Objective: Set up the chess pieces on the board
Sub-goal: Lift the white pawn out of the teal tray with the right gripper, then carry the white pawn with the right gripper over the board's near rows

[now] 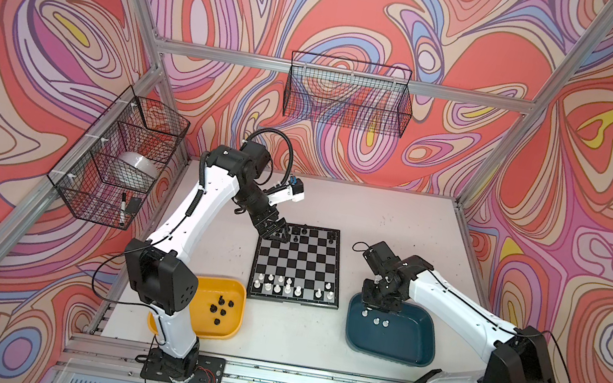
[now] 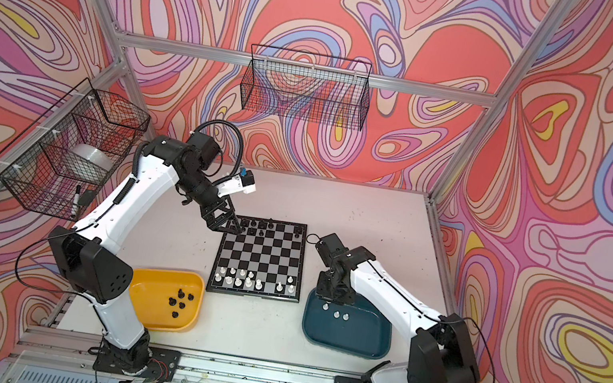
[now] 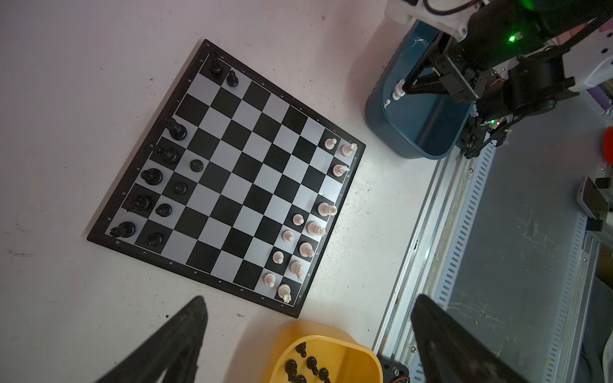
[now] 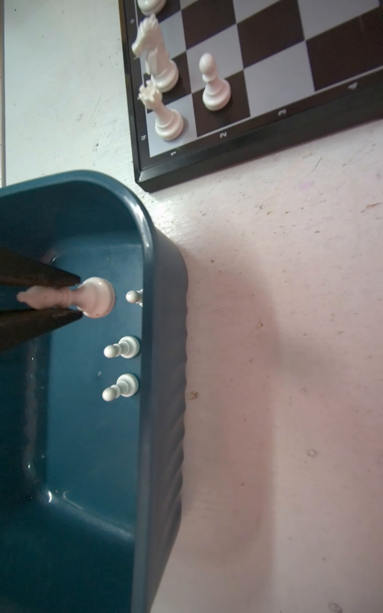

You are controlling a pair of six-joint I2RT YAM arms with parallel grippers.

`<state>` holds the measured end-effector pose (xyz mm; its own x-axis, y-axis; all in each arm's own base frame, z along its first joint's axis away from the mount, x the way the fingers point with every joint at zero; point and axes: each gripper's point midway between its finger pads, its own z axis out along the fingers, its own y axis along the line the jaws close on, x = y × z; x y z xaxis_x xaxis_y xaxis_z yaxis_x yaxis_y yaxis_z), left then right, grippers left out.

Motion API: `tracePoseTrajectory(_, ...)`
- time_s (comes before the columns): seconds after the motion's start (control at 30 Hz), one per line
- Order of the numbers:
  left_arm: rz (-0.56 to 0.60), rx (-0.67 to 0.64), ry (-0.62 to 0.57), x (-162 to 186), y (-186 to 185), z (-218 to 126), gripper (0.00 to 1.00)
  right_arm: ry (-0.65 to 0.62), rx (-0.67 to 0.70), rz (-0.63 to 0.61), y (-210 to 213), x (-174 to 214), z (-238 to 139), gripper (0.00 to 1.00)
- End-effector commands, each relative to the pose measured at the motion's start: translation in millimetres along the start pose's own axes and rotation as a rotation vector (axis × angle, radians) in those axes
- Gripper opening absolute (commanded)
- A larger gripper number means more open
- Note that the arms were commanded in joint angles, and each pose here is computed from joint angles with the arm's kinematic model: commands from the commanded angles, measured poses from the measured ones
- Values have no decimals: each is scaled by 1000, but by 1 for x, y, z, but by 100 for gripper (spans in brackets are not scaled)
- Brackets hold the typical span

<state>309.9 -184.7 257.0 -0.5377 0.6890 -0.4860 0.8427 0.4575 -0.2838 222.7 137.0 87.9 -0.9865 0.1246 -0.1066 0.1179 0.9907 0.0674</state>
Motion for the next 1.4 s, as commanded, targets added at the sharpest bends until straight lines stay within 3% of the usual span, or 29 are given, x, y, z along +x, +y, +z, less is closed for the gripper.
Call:
tracePoseTrajectory(0.0,26,-5,-12,1,-7,-5,97,-6,-10,-5,2,-3,-8,12)
tracePoseTrajectory(1.13,8,-4,-18,7,-6,0,96,-16,-33,-71,35,-20,-30,11)
tracePoseTrajectory(1.37,-32,-32,-71,6,4,-8,96,-19,-37,-109,53,-24,-32,11)
